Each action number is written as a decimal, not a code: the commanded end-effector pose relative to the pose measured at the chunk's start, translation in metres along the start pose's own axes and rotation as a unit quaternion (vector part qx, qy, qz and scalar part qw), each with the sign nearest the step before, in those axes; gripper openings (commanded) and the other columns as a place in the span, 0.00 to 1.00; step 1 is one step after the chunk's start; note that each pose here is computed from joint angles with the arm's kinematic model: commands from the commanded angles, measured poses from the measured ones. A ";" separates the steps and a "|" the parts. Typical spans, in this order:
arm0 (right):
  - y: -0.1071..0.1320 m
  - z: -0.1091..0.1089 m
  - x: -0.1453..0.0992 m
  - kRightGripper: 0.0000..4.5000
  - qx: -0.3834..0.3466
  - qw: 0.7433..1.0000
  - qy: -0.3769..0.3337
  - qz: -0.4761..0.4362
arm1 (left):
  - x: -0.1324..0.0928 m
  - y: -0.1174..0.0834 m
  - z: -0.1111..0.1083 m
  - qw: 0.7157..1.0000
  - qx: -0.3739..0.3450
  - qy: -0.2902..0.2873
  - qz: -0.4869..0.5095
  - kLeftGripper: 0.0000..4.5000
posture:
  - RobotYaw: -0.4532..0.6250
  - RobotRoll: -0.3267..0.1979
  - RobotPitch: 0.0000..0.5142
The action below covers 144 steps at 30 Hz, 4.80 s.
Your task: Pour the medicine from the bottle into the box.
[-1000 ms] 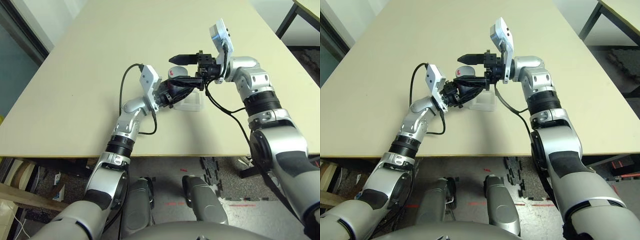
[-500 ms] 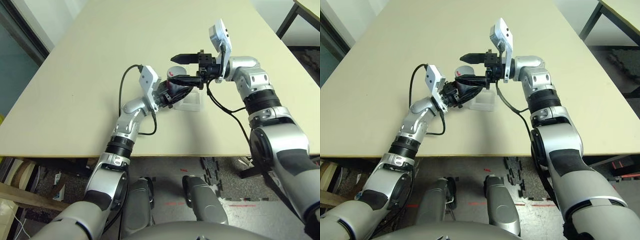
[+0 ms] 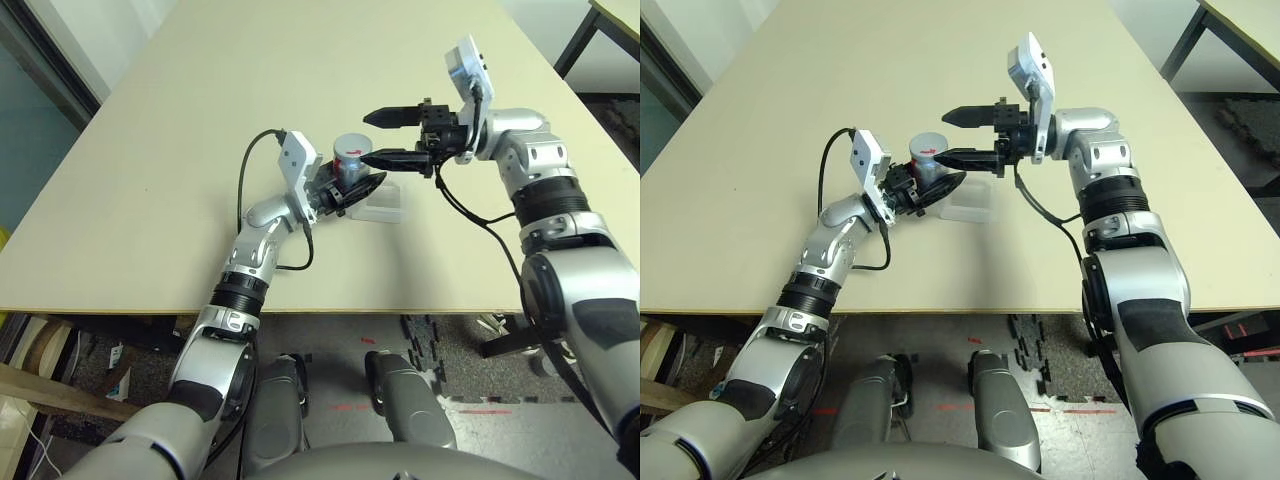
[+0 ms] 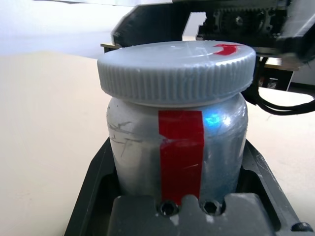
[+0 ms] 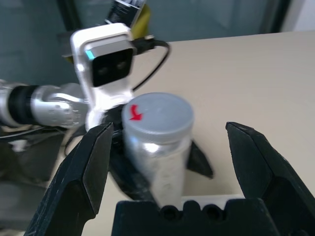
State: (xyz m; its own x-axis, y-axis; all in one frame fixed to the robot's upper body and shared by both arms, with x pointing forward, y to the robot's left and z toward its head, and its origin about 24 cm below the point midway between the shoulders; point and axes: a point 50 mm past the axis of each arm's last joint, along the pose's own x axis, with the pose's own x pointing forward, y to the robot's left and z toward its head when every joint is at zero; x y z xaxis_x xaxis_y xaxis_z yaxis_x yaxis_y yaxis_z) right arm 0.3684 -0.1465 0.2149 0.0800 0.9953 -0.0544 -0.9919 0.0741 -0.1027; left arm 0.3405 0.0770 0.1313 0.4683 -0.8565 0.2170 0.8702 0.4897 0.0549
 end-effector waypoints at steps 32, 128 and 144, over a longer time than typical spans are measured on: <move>0.004 -0.002 0.032 0.87 -0.031 0.999 -0.005 0.014 | 0.000 -0.006 -0.003 1.000 0.005 0.009 -0.020 0.58 | 0.21 0.62 0.28; 0.046 -0.032 -0.116 1.00 0.030 0.947 0.142 -0.285 | -0.017 0.044 0.008 0.993 0.041 0.058 0.093 0.58 | 0.18 0.62 0.27; 0.059 -0.048 -0.110 1.00 0.056 0.954 0.158 -0.250 | -0.014 0.064 0.026 0.981 0.114 0.119 0.100 0.58 | 0.18 0.62 0.26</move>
State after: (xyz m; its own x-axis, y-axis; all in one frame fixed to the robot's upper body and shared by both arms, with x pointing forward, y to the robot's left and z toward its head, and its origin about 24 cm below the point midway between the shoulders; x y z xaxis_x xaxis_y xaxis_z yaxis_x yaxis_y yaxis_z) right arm 0.3087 -0.2563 0.1699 0.5779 0.7564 -0.3063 -0.8089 0.5807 -0.0922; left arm 0.3840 0.1253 0.1568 0.6732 -0.7383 0.0423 0.7131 0.6633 0.2271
